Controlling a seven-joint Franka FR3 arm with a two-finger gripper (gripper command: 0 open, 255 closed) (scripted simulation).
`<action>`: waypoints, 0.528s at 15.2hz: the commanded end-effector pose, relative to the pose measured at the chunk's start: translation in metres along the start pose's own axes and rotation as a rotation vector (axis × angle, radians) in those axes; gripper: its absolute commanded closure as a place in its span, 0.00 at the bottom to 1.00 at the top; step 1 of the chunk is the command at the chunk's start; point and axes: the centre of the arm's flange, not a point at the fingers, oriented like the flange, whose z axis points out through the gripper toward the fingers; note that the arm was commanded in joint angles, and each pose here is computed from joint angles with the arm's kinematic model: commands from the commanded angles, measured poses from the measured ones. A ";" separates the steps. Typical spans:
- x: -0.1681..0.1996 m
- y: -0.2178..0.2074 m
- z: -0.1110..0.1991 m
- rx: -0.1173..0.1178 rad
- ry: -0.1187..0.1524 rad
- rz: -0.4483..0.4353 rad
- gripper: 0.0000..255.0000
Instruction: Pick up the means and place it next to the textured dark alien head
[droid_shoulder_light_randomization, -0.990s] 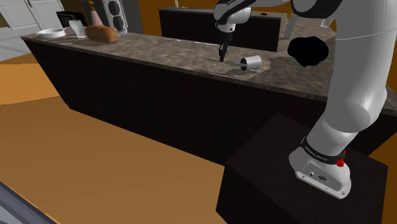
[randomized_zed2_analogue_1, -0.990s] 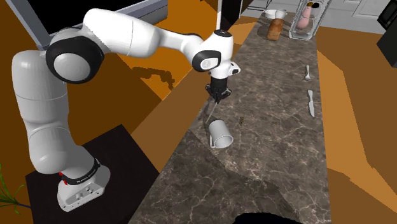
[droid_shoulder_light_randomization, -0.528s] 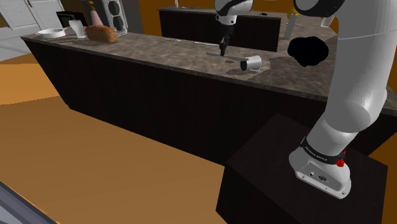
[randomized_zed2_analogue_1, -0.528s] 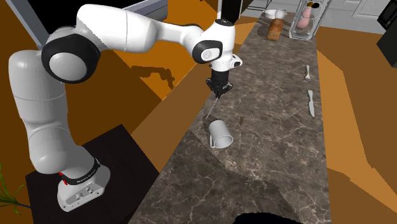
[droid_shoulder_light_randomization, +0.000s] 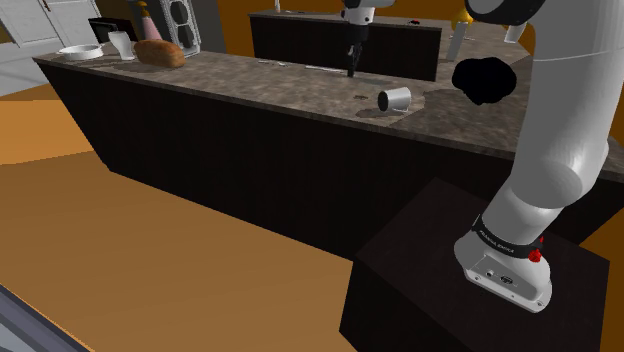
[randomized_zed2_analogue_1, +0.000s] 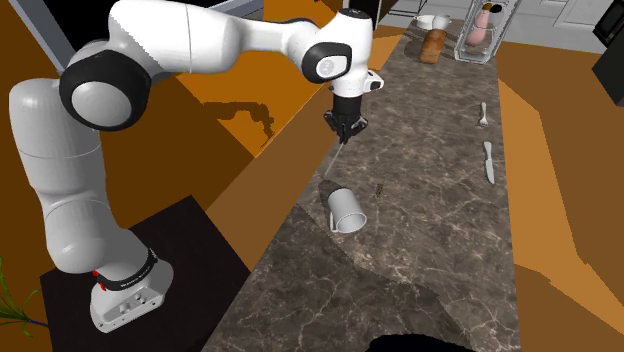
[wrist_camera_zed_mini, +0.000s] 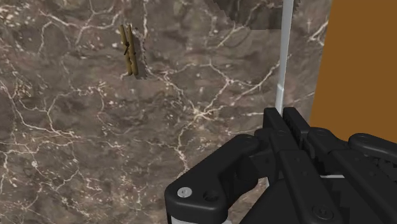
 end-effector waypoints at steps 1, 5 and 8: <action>0.001 0.000 -0.011 0.000 0.000 0.000 1.00; 0.002 0.000 -0.032 0.000 0.000 0.000 1.00; 0.003 0.000 -0.048 0.000 0.000 0.000 1.00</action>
